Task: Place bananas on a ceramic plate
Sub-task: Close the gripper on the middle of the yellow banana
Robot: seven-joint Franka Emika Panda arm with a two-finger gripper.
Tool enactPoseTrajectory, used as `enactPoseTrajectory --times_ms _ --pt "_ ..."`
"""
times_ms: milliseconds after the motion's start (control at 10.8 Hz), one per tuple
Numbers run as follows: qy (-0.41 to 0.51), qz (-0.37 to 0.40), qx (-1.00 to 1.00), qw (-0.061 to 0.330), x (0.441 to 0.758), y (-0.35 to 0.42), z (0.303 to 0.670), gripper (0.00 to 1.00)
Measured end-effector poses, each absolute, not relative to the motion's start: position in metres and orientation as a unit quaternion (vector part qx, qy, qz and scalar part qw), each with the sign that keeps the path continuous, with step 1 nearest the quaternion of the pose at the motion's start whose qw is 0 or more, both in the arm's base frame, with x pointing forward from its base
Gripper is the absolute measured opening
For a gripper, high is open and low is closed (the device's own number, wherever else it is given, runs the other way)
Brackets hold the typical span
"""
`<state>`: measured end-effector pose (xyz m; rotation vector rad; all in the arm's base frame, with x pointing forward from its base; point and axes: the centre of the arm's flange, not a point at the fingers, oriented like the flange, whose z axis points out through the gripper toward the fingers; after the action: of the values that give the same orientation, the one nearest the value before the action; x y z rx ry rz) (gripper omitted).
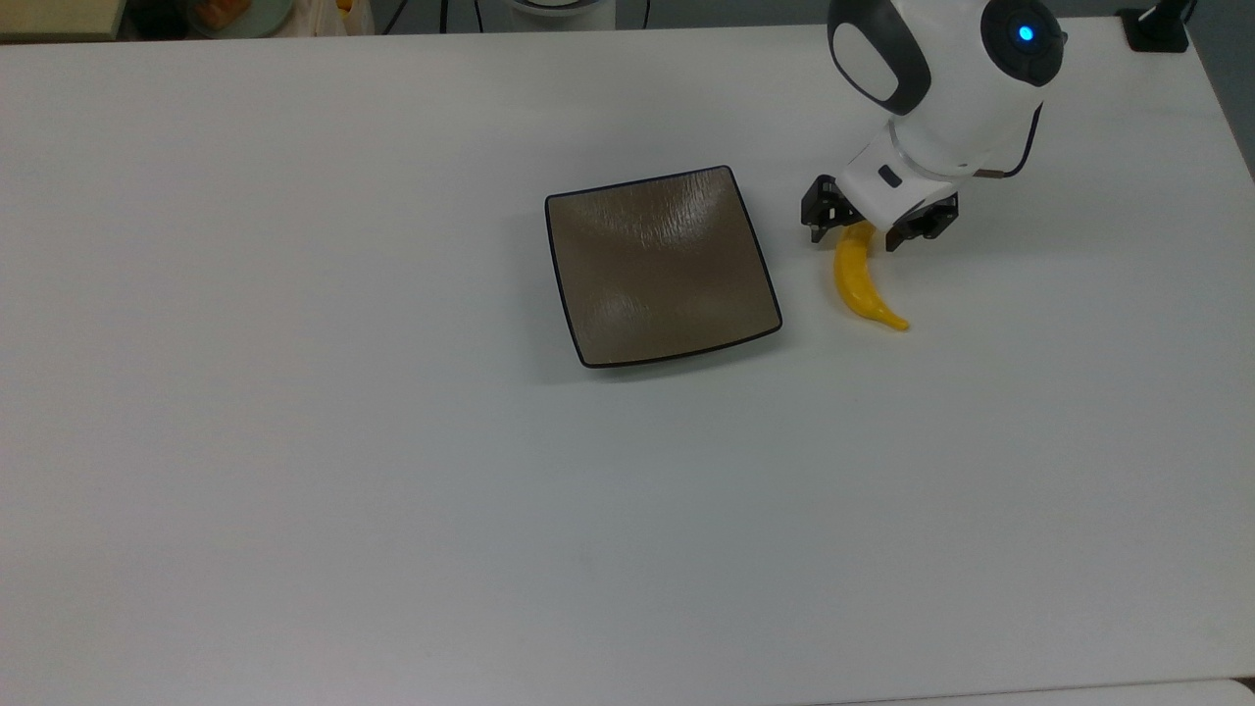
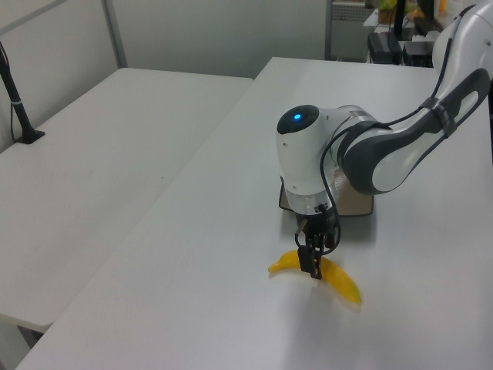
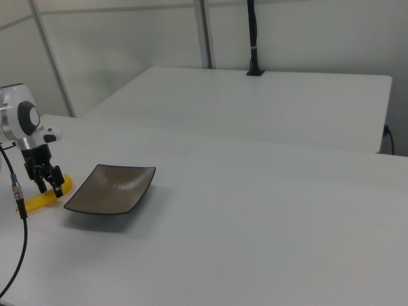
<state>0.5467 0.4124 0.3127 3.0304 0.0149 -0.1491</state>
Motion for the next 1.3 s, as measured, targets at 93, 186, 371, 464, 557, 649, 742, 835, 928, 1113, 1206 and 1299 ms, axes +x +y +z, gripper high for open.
enactPoseTrajectory --times_ms 93,186,371,464,557,649,742,835,928,1113,1206,1299 --pt "0.004 -0.046 0.998 0.05 0.548 0.413 0.312 0.86" --pt "0.003 -0.046 0.998 0.05 0.549 0.412 0.312 0.81" --pt "0.001 -0.047 0.998 0.05 0.55 0.409 0.311 0.7" --pt "0.001 -0.047 0.998 0.051 0.55 0.409 0.31 0.65" --pt "0.001 -0.047 0.998 0.051 0.549 0.409 0.31 0.58" --pt "0.001 -0.047 0.998 0.051 0.549 0.409 0.31 0.4" --pt "0.001 -0.047 0.998 0.051 0.549 0.409 0.31 0.35" --pt "0.001 -0.047 0.998 0.051 0.549 0.409 0.31 0.32" --pt "0.001 -0.047 0.998 0.051 0.549 0.409 0.31 0.32" --pt "0.001 -0.047 0.998 0.05 0.55 0.409 0.311 0.32" --pt "0.0 -0.043 0.998 0.048 0.551 0.409 0.316 0.32" --pt "0.0 -0.036 0.998 0.045 0.552 0.41 0.325 0.32"
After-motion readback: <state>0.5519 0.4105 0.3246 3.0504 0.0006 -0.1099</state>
